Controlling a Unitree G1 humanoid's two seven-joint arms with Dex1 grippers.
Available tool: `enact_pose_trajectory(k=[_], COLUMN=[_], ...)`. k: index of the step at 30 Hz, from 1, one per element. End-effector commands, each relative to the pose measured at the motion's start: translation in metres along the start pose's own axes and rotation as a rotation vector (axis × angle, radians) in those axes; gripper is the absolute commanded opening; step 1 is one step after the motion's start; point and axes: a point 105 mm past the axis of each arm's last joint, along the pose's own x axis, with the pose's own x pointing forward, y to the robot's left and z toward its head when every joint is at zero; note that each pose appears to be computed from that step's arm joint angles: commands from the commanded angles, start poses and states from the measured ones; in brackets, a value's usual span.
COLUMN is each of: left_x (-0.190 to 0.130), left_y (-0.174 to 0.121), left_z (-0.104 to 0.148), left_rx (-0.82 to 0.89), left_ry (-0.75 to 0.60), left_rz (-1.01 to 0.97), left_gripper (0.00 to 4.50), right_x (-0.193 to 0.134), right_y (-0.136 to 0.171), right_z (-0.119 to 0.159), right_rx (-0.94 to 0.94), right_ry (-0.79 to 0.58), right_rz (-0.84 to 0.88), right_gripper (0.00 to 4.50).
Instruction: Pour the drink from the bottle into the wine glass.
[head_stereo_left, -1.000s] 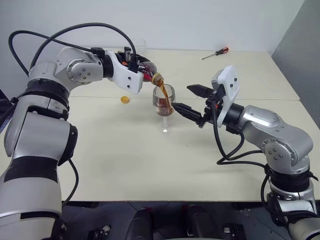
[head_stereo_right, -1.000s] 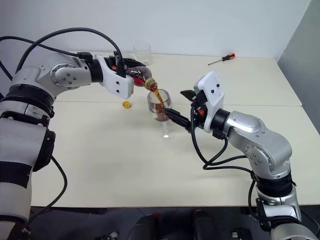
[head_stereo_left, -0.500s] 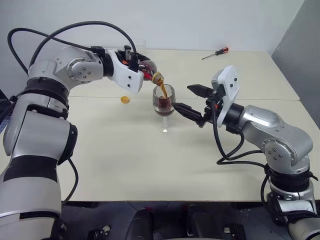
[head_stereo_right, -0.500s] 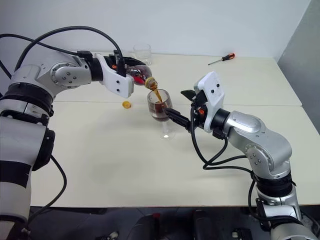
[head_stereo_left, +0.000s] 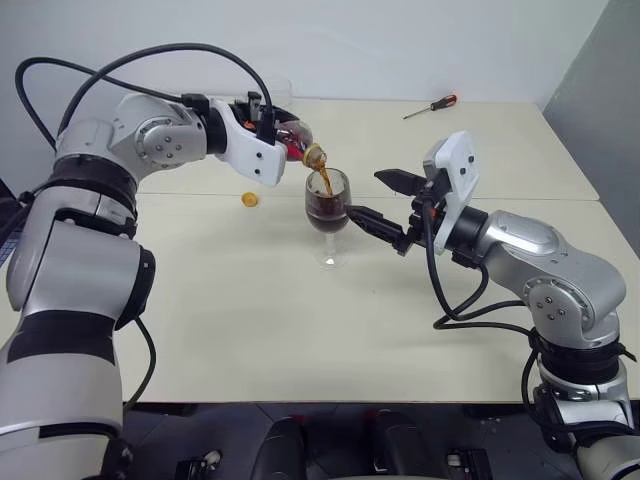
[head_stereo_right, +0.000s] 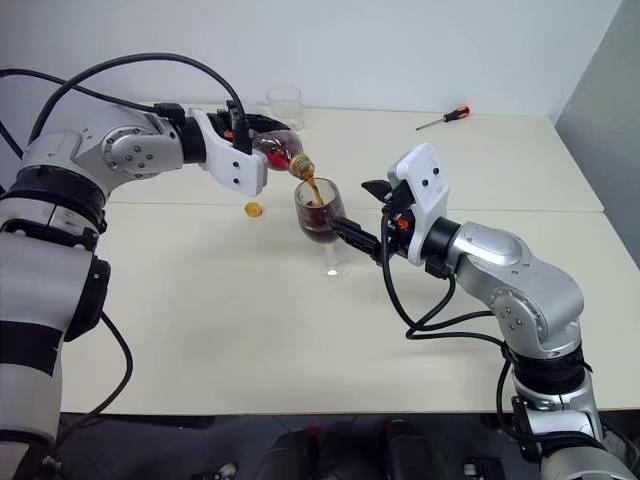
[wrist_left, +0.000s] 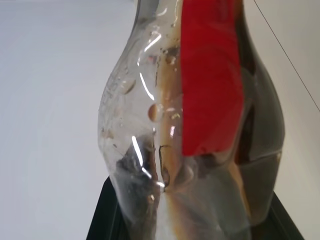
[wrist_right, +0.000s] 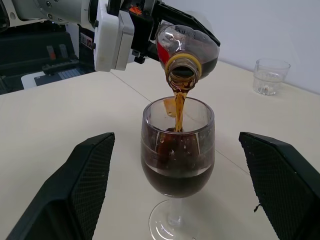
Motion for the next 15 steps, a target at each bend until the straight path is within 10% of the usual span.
enact_pose_trajectory(k=[1,15], left_x=[-0.0066,-0.0014], left_y=[0.0243,0.0169], left_z=[-0.0009,0.0075], left_rx=[0.040,-0.066], left_ry=[0.005,-0.055], left_rz=[0.065,0.069], left_gripper=[1.28,1.28], right_x=[-0.0034,-0.0042], right_y=[0.0043,0.0055], right_z=[0.0100,0.0084], right_rx=[-0.028,-0.016], right_ry=[-0.035,-0.033], right_rz=[0.010,0.006], right_gripper=[4.27,4.27])
